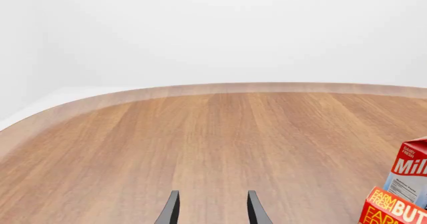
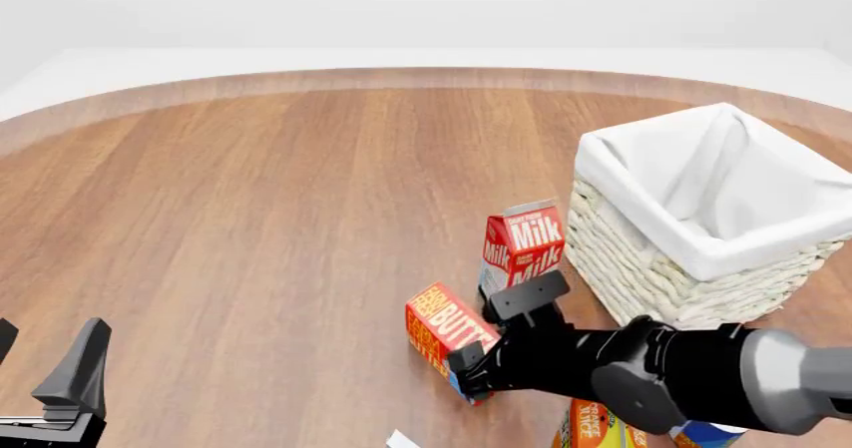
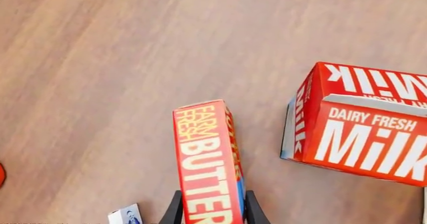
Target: Pick up the cream cheese box and the butter, and put them in the basket.
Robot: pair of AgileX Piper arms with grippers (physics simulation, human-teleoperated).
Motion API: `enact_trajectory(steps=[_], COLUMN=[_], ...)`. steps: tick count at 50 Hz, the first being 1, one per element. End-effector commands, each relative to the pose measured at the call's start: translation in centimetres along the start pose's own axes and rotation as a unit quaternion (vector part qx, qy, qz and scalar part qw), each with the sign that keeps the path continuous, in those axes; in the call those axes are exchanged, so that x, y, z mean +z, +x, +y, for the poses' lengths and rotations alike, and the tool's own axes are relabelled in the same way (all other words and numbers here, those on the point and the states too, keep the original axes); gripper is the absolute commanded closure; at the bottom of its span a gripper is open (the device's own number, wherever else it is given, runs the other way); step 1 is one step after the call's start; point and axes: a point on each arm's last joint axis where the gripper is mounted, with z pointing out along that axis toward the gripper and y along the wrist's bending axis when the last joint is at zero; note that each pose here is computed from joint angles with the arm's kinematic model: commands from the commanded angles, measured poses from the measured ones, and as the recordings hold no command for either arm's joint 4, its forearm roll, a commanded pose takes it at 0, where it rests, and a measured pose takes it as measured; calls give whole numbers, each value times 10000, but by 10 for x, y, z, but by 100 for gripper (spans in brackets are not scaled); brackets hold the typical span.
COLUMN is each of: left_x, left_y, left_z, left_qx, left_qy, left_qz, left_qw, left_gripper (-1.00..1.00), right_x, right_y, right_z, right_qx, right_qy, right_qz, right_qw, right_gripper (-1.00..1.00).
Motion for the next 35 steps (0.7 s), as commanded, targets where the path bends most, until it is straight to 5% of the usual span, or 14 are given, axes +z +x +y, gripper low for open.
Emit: enact_trajectory(steps=[1, 35], left_x=[0, 0], left_y=[0, 0], left_z=[0, 0], left_qx=[0, 0], left_qy=[0, 0], left_qz=[0, 0], left_qw=[10000, 10000], left_gripper=[-100, -100], right_x=[-2, -24], right_y=[-4, -23], right_z=[1, 8], right_qx=[94, -100], right_qy=[-10, -79], right_qz=[-55, -247], right_qw=[9999, 9996], right_gripper=[100, 100])
